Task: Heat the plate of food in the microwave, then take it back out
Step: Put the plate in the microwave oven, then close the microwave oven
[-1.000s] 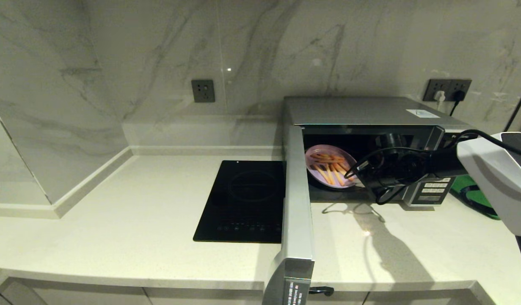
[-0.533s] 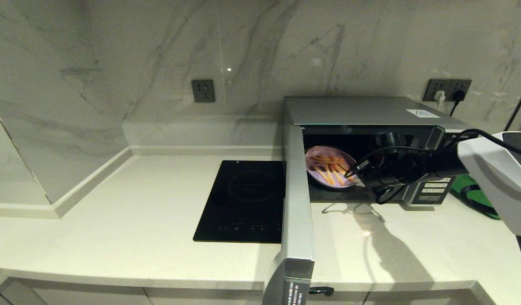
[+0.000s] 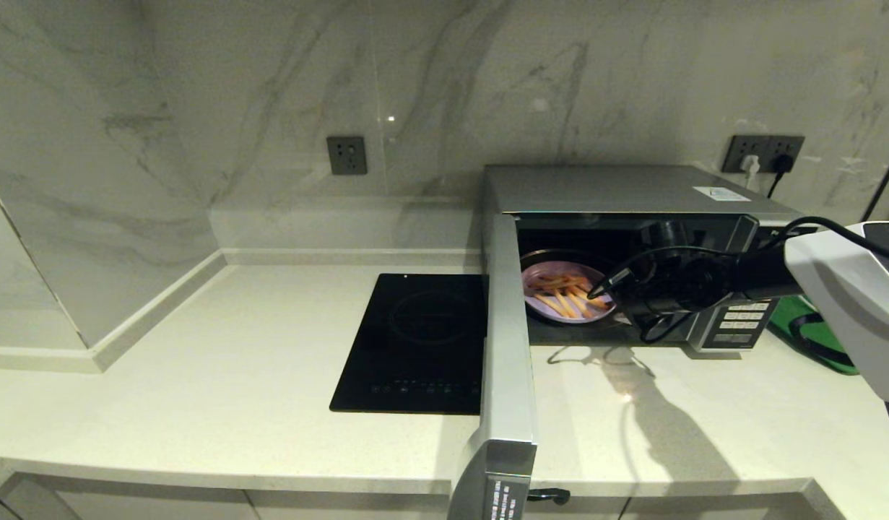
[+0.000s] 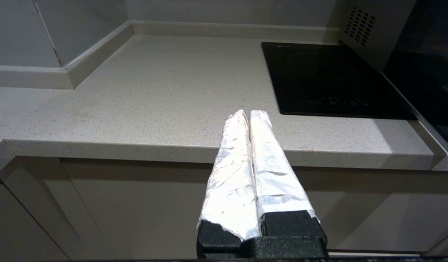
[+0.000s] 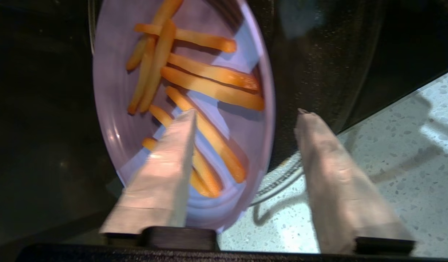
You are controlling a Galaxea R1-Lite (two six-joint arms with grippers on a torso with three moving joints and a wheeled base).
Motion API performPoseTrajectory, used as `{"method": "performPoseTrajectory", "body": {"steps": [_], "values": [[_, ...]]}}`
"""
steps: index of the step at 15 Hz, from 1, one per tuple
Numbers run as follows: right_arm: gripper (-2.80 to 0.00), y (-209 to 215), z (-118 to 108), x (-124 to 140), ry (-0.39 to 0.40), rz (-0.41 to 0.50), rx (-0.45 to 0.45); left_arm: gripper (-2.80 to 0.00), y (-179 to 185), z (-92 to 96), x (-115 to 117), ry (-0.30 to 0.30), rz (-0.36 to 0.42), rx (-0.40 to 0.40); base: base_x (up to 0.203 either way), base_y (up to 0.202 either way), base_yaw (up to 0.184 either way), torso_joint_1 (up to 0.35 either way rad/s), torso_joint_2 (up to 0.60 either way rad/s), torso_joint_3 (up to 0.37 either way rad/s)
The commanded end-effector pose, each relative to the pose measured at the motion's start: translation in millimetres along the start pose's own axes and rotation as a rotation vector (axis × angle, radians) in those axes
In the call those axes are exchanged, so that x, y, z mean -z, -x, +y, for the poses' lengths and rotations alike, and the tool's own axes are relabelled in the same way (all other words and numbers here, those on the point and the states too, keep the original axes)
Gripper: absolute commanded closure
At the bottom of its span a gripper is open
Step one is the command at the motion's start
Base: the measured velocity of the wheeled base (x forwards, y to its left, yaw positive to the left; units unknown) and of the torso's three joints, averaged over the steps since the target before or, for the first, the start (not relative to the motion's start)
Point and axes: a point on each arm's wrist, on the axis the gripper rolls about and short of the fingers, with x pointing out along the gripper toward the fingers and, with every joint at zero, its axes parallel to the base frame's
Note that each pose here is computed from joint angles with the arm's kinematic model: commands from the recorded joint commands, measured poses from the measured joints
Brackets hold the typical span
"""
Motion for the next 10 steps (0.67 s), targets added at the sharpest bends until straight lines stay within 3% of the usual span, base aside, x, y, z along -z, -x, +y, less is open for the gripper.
{"method": "performPoseTrajectory", "body": {"steps": [1, 10], "values": [[-2.80, 5.2, 2.9, -1.6, -0.006, -0.004, -0.008, 0.00, 0.0, 0.0, 0.0, 0.001, -0.001, 0.000, 0.000, 0.000, 0.000, 0.000, 0.00, 0.000], [-2.80, 16.0, 17.8, -8.9, -0.001, -0.026, -0.060, 0.00, 0.1, 0.0, 0.0, 0.001, -0.002, -0.001, 0.000, 0.000, 0.000, 0.000, 0.00, 0.000]]}}
